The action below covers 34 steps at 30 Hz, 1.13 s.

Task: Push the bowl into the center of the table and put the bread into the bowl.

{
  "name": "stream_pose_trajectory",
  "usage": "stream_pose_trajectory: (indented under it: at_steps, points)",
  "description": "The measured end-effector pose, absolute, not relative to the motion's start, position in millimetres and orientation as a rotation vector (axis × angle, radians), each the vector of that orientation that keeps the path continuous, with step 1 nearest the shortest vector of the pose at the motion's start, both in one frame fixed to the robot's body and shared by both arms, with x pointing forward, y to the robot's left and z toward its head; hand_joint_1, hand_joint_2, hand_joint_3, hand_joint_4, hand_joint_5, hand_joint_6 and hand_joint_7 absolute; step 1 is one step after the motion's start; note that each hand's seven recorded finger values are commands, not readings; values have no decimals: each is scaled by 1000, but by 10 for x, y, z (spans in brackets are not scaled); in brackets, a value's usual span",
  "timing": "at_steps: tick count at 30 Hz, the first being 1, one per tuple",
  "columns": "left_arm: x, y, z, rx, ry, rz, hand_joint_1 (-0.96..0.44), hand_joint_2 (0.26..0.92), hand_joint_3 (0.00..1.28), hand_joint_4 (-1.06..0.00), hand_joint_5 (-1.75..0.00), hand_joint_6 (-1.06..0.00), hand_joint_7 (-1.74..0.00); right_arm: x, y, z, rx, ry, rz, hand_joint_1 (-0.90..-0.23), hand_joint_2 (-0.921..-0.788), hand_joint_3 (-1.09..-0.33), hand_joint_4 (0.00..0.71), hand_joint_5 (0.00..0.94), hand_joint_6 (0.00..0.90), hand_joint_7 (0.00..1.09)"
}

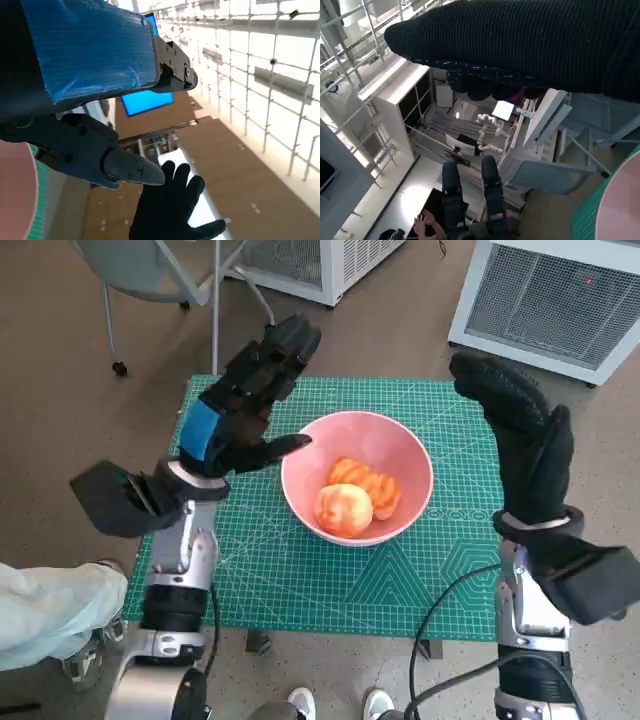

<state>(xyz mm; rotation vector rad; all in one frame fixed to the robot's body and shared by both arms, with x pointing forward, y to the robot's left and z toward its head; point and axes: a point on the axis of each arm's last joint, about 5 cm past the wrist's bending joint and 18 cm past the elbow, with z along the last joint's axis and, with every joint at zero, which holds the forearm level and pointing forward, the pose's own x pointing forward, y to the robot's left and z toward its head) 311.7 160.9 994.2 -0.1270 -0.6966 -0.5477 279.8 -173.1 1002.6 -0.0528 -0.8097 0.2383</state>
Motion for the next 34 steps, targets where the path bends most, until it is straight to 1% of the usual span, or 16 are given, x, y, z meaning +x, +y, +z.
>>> stream_pose_trajectory:
  at_steps: [14,25,34]
  points:
    - [3079,1556,9824,-136,-752,-479,-526,921,172,-79,0,-214,0,2884,-1738,10117,-51,-811,243,-698,-921,-740,165,0,-1,511]
    - [3068,1578,9758,-131,-742,-464,-499,921,181,-83,-3,-212,-3,2905,-1734,10112,-55,-800,246,-701,-921,-743,162,0,-1,504]
    - [3067,1593,9759,-124,-742,-468,-453,921,173,-86,-4,-217,-5,2923,-1726,10121,-57,-800,253,-703,-921,-742,162,0,-1,502]
